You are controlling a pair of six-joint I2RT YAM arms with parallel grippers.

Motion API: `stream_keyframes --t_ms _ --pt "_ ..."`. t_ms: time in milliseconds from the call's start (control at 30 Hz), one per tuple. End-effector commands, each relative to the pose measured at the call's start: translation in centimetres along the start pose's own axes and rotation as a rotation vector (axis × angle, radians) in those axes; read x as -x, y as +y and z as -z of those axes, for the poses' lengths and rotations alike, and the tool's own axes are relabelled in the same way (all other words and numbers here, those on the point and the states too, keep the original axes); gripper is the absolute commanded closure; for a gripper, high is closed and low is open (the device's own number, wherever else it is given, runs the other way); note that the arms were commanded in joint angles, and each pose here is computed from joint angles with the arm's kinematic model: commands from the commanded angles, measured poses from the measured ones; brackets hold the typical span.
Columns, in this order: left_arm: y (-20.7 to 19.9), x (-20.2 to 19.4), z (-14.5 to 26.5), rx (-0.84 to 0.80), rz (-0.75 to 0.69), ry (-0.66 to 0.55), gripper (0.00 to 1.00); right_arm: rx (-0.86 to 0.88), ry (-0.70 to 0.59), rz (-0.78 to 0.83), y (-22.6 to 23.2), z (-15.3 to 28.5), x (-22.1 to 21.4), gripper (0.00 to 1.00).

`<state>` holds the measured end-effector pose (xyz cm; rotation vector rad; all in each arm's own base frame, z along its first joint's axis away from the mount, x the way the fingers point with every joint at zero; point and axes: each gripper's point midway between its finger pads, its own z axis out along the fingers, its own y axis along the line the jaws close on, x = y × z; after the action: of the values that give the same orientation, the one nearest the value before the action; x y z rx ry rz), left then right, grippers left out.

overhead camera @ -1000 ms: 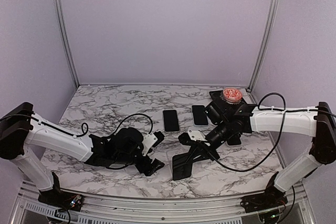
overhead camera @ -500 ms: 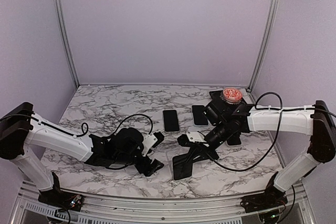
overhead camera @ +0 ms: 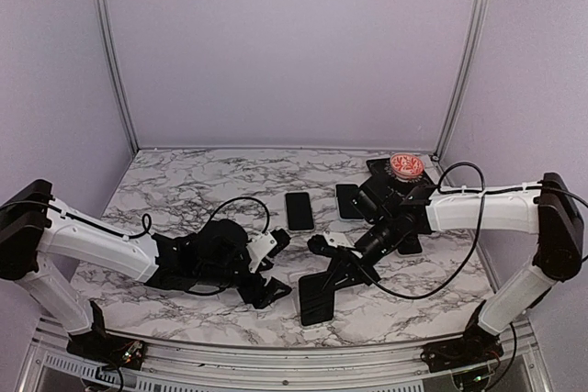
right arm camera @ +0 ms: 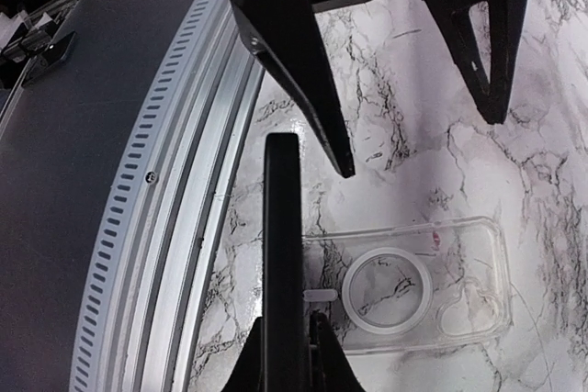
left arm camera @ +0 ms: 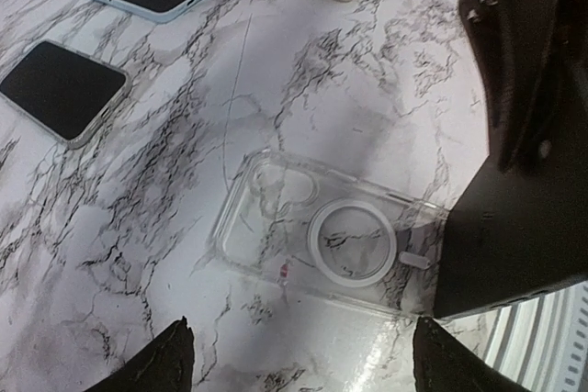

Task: Put the phone into the phone case
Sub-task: Install the phone on the phone case.

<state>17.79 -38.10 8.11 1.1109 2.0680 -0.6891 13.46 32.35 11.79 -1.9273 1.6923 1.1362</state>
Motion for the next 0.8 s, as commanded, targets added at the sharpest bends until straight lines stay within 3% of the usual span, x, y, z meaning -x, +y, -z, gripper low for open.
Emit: stream_keyframes --t_ms 0,233,500,633,767 --pt "-2.3 3.5 1.4 -0.131 -0.018 -0.152 0.18 -0.049 -0.008 -0.031 -1.7 -0.8 0.1 1.00" --pt "-3.0 3.2 0.3 -0.174 0.007 -0.143 0.19 -0.042 0.043 -0.068 -2.7 -1.8 -1.0 1.00" --pt "-3.2 3.1 1.3 -0.194 0.024 -0.183 0.34 -0.006 0.045 -0.068 -2.6 -2.5 -1.6 1.00" --pt "-2.9 3.8 2.5 -0.176 0.023 -0.234 0.33 0.009 0.079 -0.076 -2.9 -3.0 -2.2 0.97" --pt "-2.8 4.4 3.1 -0.168 0.026 -0.264 0.23 0.013 0.077 -0.068 -3.3 -3.2 -2.5 0.96"
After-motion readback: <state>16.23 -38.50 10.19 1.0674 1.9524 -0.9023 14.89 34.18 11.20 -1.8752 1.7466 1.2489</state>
